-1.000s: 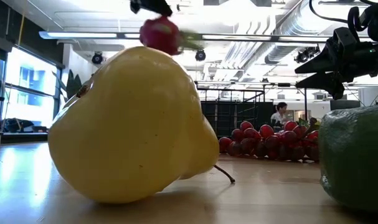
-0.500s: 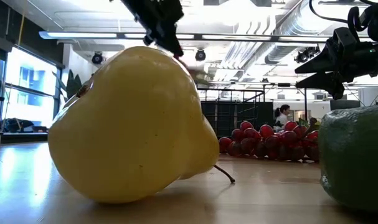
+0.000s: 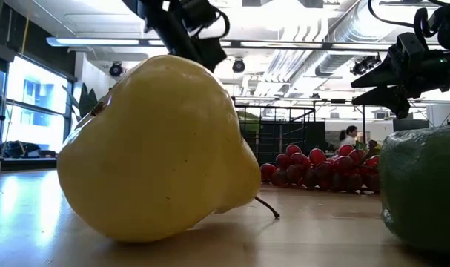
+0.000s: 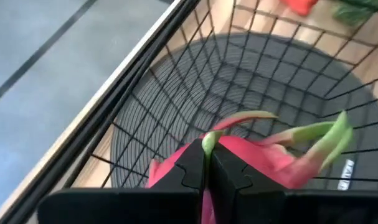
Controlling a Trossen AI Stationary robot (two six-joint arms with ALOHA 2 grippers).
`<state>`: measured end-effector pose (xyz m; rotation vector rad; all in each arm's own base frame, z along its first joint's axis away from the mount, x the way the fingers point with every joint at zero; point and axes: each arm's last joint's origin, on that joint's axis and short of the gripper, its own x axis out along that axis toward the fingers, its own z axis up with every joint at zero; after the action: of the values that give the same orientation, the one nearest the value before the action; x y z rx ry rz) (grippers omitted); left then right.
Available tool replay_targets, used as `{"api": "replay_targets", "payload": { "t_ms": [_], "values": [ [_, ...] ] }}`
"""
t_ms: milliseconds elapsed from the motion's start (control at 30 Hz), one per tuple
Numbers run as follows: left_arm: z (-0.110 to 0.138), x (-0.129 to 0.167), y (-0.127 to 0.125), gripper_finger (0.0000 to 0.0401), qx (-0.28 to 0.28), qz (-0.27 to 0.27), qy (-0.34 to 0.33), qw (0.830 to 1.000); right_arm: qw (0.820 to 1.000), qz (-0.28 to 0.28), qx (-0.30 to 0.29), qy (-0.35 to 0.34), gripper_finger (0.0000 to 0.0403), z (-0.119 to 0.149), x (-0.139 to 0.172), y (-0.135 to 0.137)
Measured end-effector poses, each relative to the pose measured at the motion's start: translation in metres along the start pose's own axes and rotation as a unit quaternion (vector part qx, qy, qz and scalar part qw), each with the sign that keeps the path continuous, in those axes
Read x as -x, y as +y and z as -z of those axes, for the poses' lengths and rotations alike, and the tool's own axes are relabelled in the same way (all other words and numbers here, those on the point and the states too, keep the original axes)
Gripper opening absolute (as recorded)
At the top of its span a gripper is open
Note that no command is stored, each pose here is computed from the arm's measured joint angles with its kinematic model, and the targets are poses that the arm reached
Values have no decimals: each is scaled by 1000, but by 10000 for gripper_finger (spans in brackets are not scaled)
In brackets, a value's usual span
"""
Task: Build produce basket
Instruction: Put the top dragon fruit into the wire basket
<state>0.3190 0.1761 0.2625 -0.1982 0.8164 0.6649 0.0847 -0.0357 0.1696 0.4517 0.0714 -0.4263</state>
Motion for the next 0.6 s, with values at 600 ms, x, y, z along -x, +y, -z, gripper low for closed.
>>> {"api": "replay_targets", "payload": {
  "t_ms": [600],
  "values": [
    [11,-30,3,10,34,46,50,997,1000,0,0,0,243,0,0,0]
  ]
}}
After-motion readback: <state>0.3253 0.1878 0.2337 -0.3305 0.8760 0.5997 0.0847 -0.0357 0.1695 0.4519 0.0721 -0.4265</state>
